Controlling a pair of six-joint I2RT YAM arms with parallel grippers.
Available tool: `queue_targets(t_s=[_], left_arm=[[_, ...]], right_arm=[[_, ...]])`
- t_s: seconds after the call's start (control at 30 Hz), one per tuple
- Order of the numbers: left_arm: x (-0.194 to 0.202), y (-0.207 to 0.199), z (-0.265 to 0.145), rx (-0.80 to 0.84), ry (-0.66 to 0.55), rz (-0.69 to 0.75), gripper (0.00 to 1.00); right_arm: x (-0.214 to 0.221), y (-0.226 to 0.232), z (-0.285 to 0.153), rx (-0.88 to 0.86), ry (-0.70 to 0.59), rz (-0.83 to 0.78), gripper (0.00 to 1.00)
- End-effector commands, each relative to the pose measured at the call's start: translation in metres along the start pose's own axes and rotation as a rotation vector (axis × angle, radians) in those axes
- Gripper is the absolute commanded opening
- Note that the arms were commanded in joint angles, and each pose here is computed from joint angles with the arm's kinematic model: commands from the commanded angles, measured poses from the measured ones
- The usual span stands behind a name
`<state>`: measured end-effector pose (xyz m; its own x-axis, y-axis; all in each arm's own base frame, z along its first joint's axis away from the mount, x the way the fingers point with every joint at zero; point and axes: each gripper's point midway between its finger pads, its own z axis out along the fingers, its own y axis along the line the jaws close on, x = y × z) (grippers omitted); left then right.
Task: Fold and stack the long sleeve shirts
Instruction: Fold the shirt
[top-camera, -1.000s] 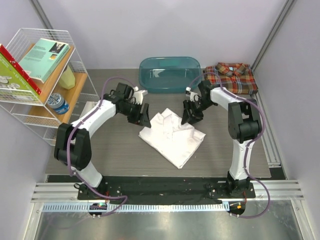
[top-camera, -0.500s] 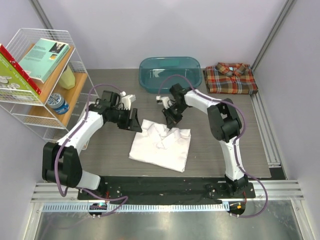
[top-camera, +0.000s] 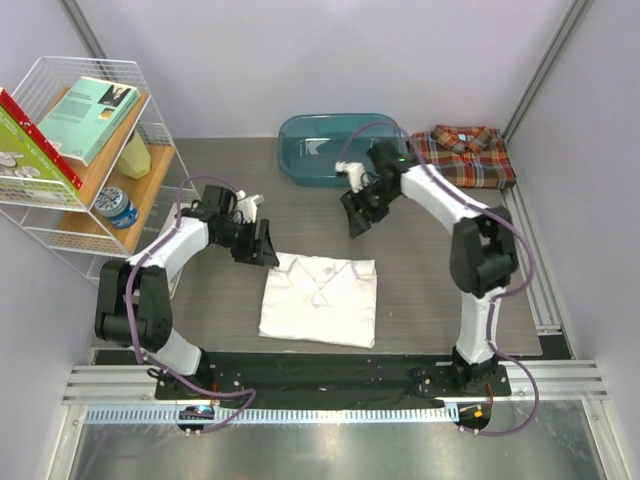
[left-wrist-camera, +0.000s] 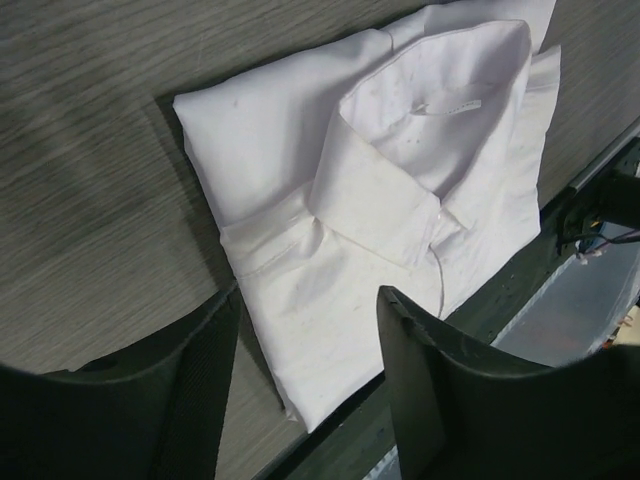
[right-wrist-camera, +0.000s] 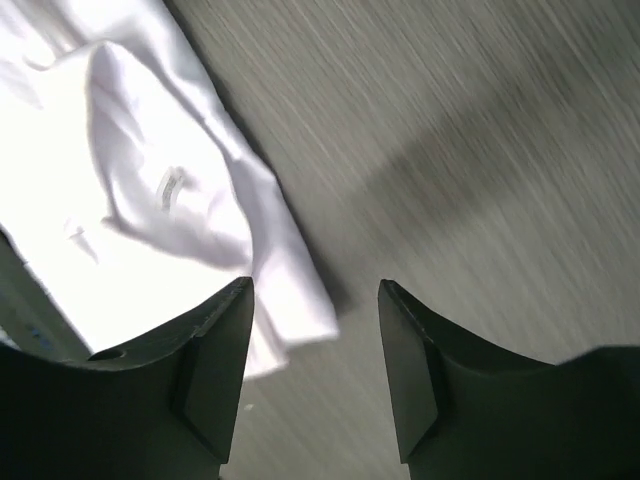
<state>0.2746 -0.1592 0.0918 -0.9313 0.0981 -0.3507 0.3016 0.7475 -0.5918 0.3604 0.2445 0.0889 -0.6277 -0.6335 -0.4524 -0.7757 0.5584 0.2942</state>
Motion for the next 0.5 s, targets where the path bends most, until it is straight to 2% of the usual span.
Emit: queue_targets(t_s=[0.0,0.03,0.1,0.2,0.37,0.47], left_arm=[[-0.02,-0.01,0.0,0.036,-0.009,0.135,0.53],[-0.013,-0.006,0.004,0.018,0.029,0.133,0.51],[-0.008,-0.01,0.014,-0.006,0.077,0.217,0.47],[0.002,-0.005,0.03,-0.077,0.146,0.245,0.45],[0.006,0.015,0.054,-0.16,0.211,0.216,0.39],[0.0,0.026,0.064,-0.194,0.222,0.201,0.36]], right_arm=[[0.038,0.031,-0.04,-0.099,-0.005,0.201,0.54],[0.047,0.037,-0.043,-0.116,0.0,0.224,0.51],[0.075,0.052,-0.035,-0.19,0.045,0.293,0.46],[0.101,0.065,-0.022,-0.244,0.078,0.349,0.45],[0.124,0.051,0.004,-0.204,0.137,0.387,0.43],[0.13,0.023,0.02,-0.099,0.155,0.415,0.39]])
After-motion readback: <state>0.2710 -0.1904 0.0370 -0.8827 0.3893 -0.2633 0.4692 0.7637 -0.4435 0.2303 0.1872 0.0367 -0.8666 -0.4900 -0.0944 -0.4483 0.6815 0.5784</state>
